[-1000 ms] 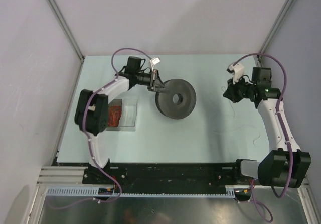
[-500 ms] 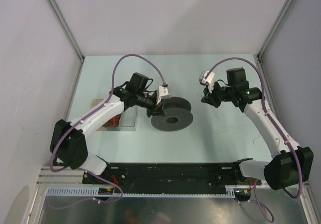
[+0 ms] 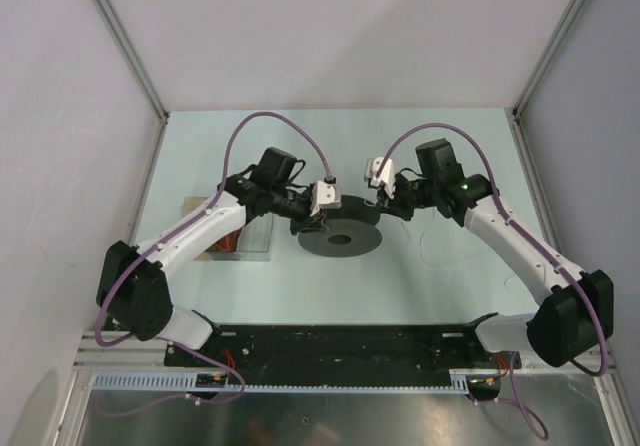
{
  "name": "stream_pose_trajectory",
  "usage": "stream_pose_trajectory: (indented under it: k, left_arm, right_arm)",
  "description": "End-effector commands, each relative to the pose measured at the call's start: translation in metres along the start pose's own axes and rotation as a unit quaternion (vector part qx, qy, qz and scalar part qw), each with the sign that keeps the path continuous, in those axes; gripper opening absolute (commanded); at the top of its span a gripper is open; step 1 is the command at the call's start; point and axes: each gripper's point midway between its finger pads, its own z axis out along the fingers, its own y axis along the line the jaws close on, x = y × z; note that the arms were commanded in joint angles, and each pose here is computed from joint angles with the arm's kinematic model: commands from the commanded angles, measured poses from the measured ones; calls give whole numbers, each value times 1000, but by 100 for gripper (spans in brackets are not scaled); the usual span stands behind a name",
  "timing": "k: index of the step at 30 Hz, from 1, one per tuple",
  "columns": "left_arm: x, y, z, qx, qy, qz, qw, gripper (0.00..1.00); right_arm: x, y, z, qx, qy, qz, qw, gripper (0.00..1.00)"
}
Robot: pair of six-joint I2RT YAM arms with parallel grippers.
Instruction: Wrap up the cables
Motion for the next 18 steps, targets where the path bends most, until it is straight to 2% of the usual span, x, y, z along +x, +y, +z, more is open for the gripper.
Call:
stream_pose_trajectory:
  k: [1, 5, 7, 13, 18]
  left_arm:
    - [-33, 8, -14, -25, -32, 65, 997, 32]
    - [-54, 15, -38, -56, -53, 78, 994, 64]
    - [-70, 17, -57, -74, -72, 86, 991, 73]
    - [-90, 40, -97, -120, -106, 52, 986, 79]
    - [-74, 70, -84, -93, -115, 2, 989, 76]
  right_arm:
    - [-24, -19, 10, 25, -22, -51, 998, 0]
    - [-24, -18, 15, 22, -18, -70, 997, 0]
    - [-25, -18, 15, 21, -19, -78, 997, 0]
    - [-30, -13, 23, 16, -17, -106, 994, 0]
    - [-28, -10, 38, 27, 6, -103, 994, 0]
